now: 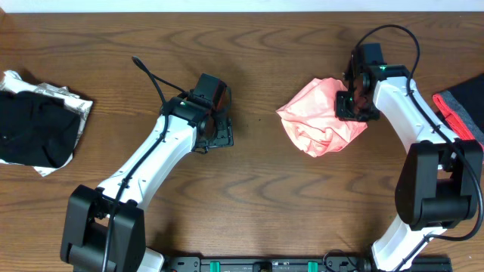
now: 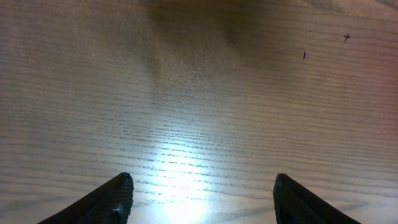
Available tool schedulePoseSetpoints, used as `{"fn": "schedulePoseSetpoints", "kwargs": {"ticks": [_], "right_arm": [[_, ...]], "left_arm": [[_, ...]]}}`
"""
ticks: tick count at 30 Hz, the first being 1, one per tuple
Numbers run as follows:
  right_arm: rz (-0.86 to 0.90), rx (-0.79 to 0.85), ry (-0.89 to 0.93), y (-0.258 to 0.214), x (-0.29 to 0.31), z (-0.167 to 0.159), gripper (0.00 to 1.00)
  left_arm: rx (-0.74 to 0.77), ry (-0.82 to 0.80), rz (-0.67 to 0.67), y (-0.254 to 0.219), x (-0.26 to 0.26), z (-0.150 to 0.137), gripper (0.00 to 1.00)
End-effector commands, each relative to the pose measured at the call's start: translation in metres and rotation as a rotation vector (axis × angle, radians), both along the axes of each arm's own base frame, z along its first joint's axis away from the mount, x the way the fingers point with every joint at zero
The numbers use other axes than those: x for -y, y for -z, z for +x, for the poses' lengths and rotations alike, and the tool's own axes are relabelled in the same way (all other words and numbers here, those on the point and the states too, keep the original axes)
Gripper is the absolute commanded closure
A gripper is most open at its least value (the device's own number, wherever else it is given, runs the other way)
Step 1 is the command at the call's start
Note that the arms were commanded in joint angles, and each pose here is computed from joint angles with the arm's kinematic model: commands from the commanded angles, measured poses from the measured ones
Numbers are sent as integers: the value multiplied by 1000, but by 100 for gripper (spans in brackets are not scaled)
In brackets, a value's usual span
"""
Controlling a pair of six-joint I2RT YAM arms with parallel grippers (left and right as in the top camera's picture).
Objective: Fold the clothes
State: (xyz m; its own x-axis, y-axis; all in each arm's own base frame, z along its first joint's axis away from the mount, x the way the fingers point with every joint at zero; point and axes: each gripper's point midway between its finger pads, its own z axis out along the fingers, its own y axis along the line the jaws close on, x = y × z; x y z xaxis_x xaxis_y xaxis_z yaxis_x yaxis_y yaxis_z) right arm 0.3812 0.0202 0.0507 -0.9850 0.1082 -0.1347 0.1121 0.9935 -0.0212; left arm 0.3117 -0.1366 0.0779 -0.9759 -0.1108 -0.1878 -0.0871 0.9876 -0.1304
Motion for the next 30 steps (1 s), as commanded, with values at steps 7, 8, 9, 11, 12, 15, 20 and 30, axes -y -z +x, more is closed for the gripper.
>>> {"fn": "schedulePoseSetpoints", "kwargs": {"ticks": [7,8,9,11,12,15,20,30], "right_arm": [[-104,-81,106,15,33,-24,78],[-94,-89,103,20,30,-27,78],[-84,-96,100,25,28,-30,78],[-61,-107,93,36,22,-37,78],[-57,-115,91,40,21,-41,79],[-60,-133,99,46,22,-49,82],[-57,-96,104,17,23,-40,82],[107,284,-23,-116,-4,4,90]], "left_arm": [[-7,14,8,3,-2,-2,28],[-7,14,8,3,-2,-2,28],[-7,14,8,3,-2,-2,28],[-7,14,8,3,-2,-2,28],[-7,14,8,3,-2,-2,27],[-7,15,8,3,-2,-2,28],[-8,14,8,3,-2,-2,28],[-7,14,8,3,-2,-2,28]]}}
